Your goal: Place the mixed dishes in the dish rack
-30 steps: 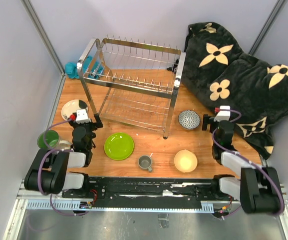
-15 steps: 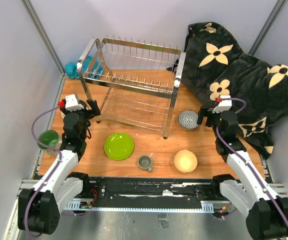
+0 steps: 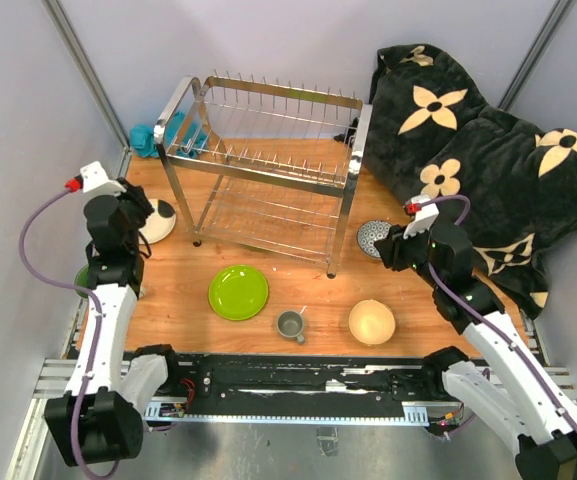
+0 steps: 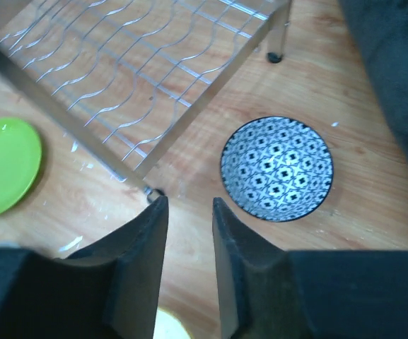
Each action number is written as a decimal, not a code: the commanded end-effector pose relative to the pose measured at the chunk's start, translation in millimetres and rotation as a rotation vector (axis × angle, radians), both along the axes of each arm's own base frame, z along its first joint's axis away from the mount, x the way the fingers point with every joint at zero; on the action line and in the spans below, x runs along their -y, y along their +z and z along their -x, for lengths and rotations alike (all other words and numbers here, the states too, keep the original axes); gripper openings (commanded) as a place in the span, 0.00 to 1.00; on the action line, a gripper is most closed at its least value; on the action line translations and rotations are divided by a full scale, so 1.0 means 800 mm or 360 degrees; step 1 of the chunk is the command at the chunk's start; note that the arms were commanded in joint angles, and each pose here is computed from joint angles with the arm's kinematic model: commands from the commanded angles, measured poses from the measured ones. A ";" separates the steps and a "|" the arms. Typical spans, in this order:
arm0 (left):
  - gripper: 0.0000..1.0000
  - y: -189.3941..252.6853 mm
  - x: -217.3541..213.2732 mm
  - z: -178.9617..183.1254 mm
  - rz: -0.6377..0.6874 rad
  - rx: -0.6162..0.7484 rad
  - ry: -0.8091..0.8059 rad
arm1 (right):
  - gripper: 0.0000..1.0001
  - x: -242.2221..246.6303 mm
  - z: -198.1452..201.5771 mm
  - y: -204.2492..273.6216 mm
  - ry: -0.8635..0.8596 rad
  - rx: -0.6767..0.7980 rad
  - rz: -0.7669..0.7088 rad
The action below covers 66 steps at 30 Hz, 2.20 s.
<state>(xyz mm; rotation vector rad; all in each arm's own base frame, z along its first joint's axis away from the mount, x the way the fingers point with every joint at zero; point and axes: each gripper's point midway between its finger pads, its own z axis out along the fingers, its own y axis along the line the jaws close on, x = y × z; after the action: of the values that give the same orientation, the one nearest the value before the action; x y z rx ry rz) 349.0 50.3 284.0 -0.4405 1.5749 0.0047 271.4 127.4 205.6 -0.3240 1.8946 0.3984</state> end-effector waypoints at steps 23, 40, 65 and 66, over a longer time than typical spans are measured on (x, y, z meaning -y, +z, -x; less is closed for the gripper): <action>0.42 -0.040 0.044 -0.120 0.0585 -0.0194 -0.1035 | 0.01 -0.154 0.009 0.038 0.0785 -0.0453 -0.0833; 0.39 -0.065 0.087 -0.106 0.0751 -0.0313 -0.1405 | 0.01 -0.144 -0.034 0.010 0.0719 -0.0541 -0.0666; 0.38 -0.069 0.131 -0.038 0.0708 -0.0406 -0.1520 | 0.01 -0.123 -0.083 -0.010 0.0680 -0.0558 -0.0599; 0.37 -0.070 0.134 -0.037 0.0725 -0.0414 -0.1534 | 0.01 -0.121 -0.083 -0.011 0.0672 -0.0562 -0.0598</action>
<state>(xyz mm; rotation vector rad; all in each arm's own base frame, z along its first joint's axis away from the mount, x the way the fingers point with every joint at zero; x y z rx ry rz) 390.1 -35.2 232.4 -0.0360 1.8682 -0.9525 337.7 218.0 184.9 -0.3545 2.0834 1.1420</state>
